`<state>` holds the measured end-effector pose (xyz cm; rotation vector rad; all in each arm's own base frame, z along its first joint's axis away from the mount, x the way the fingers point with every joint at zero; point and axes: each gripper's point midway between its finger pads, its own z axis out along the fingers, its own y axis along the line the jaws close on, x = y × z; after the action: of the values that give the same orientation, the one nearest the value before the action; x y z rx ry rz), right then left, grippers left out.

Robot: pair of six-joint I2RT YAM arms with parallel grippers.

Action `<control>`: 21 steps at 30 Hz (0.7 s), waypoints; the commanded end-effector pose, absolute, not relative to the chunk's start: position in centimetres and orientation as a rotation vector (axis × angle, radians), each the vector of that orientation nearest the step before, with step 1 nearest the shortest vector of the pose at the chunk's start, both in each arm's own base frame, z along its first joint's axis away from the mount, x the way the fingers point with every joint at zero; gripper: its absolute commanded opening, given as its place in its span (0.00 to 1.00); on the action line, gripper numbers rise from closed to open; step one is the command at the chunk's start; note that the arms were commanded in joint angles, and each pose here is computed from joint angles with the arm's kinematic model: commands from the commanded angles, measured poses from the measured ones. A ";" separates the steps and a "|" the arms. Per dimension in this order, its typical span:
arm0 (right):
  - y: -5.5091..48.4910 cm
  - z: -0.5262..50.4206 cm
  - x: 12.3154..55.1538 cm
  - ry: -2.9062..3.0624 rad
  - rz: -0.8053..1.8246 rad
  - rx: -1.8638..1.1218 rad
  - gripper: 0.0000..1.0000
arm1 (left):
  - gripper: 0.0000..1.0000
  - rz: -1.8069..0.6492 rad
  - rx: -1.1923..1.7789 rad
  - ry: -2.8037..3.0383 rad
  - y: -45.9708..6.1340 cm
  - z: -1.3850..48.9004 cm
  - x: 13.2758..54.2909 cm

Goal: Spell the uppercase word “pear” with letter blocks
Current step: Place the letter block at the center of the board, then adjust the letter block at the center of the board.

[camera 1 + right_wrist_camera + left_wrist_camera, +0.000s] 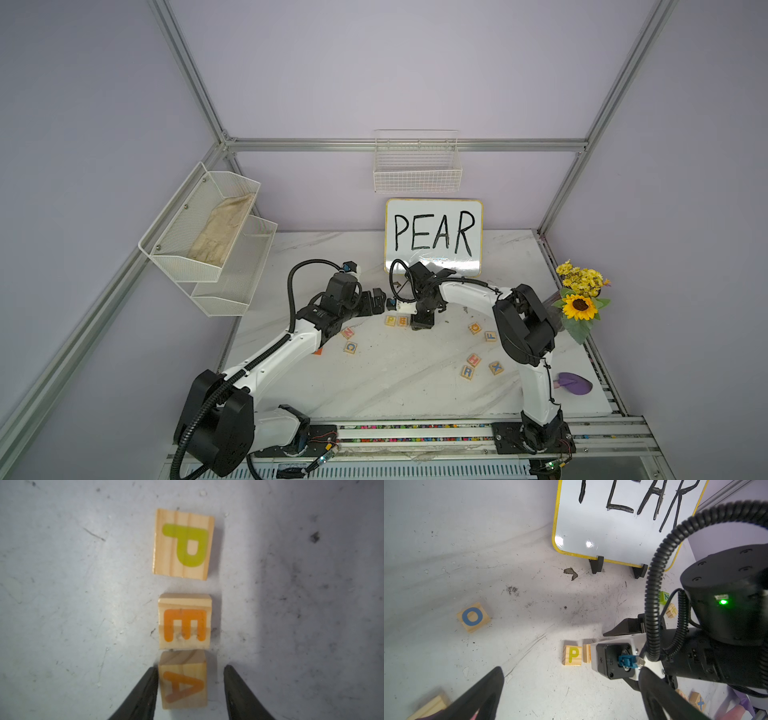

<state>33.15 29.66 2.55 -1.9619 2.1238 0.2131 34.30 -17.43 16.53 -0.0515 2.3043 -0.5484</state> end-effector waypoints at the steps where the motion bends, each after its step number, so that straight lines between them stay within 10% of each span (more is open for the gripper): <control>1: 29.1 2.7 35.3 2.178 0.162 -1.841 0.54 | 1.00 -0.561 -0.060 2.304 -17.2 15.7 34.2; 21: 29.9 6.9 35.9 2.176 0.300 -1.646 0.54 | 1.00 -0.583 -0.055 2.294 -17.4 16.2 34.2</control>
<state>36.89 30.38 8.96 -1.6131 2.1135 0.2801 34.31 -17.49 16.58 -0.0495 2.3042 -0.5623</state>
